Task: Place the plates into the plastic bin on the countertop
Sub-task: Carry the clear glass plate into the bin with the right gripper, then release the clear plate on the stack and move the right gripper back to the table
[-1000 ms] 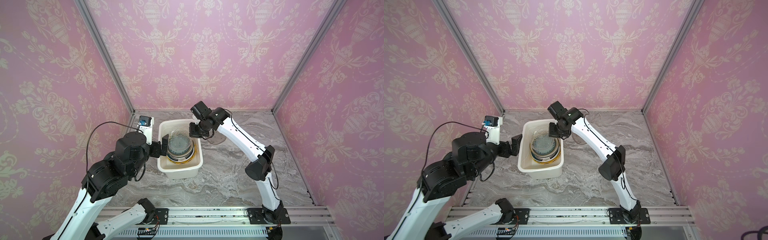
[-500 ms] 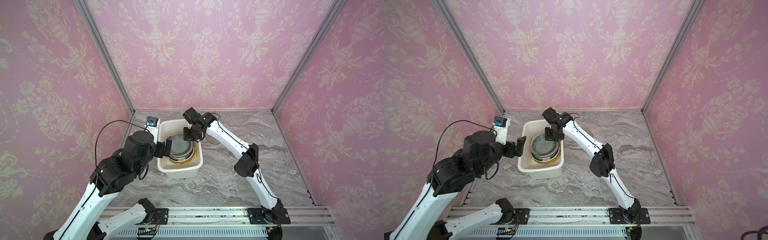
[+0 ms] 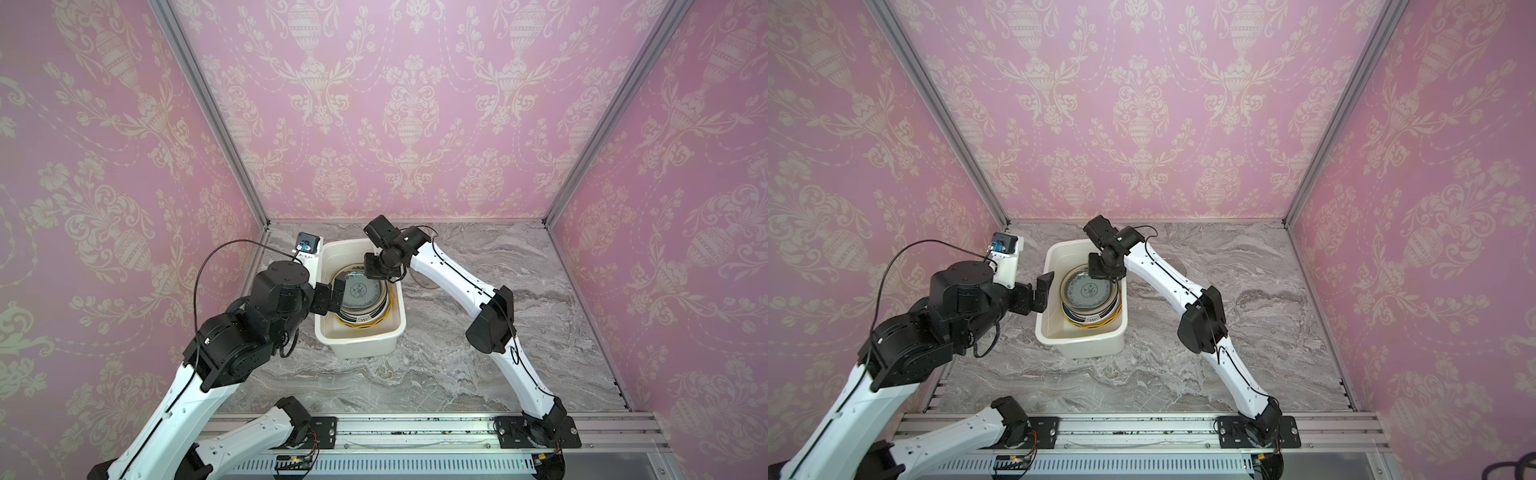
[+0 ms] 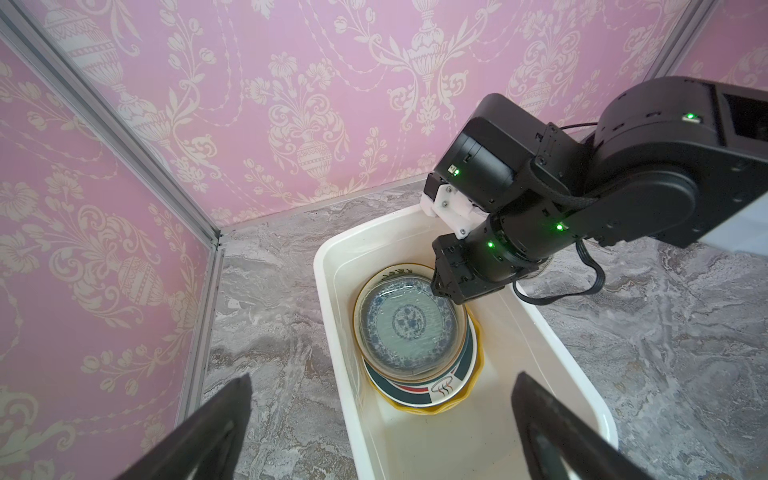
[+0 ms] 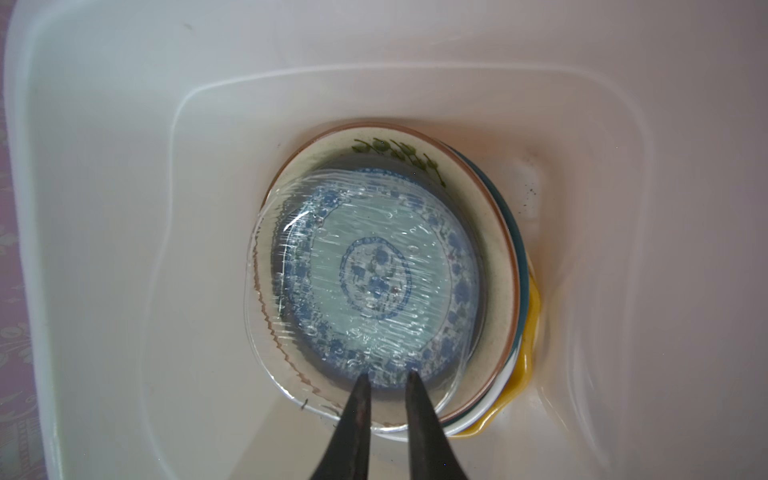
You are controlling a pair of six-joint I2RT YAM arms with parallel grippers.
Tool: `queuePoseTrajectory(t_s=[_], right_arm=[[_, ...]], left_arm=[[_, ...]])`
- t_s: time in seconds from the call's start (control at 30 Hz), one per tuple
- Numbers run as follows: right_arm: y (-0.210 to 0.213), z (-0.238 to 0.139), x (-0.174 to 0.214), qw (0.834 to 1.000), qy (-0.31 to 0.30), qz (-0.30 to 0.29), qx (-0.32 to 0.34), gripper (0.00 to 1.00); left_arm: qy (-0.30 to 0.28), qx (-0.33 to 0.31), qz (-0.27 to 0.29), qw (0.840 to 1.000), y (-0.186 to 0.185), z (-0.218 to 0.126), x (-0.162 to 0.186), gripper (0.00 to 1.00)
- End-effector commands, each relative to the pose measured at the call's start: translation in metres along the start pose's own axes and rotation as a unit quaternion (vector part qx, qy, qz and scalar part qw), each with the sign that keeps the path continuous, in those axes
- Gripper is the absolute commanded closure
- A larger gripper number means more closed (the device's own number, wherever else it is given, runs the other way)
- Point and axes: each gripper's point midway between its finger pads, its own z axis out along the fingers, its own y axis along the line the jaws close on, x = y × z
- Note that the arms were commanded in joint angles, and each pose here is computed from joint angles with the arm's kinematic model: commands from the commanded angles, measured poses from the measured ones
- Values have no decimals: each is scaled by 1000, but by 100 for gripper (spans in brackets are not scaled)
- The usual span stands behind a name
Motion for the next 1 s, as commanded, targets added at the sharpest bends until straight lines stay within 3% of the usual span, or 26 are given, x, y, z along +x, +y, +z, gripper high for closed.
queuePoseTrajectory(t_s=[0.0, 0.27, 0.47, 0.6, 0.8, 0.97], right_arm=[[-4, 17, 2, 1000, 2, -1, 12, 80], [8, -7, -11, 1000, -24, 2, -13, 72], [35, -70, -27, 995, -71, -26, -68, 55], [32, -119, -32, 990, -107, -45, -75, 54], [-23, -165, -32, 990, -127, -31, -56, 53], [-104, -162, -21, 994, -106, 30, -20, 52]], left_arm=[[-4, -18, 11, 1000, 7, 1, -1, 1], [-6, -21, 9, 1000, 10, -3, -2, 1], [-3, -1, -19, 1000, 5, -7, -2, 1], [13, 41, -53, 998, -11, -5, 0, 1], [63, 135, -119, 982, -55, 5, 6, 1], [118, 194, -164, 960, -93, 23, 11, 1]])
